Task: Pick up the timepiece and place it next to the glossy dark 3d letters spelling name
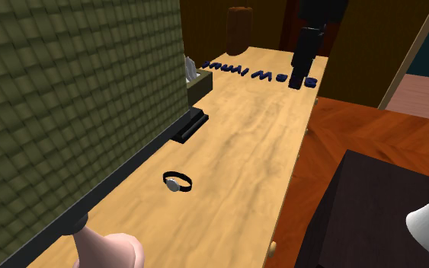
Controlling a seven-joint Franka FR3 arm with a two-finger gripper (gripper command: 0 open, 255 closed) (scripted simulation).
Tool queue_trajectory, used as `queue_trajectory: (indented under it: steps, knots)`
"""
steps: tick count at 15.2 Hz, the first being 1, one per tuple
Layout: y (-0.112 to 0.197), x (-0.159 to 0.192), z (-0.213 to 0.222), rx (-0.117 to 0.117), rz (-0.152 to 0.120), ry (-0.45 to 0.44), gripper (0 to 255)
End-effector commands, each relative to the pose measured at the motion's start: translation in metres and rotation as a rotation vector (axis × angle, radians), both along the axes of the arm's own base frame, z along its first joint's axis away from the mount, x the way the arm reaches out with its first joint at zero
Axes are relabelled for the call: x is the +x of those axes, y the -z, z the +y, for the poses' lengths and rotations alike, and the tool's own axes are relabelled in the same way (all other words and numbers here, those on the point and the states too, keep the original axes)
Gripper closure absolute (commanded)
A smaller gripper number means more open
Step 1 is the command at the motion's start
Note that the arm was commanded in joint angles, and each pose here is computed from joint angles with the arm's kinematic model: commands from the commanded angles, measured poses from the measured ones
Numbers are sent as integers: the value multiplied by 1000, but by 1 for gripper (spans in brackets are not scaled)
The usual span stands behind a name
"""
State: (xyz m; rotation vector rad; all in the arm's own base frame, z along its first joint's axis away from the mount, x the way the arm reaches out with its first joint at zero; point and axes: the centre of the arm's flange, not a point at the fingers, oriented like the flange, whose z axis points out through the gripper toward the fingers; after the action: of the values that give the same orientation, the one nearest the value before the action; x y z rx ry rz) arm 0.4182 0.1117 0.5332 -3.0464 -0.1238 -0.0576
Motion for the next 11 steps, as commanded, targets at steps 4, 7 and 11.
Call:
queue_trajectory:
  steps: [4,7,11]
  knots:
    - [29,39,46,3,12,-5,0]
    - [47,62,74,4,19,-9,0]
    - [70,93,111,6,28,-14,0]
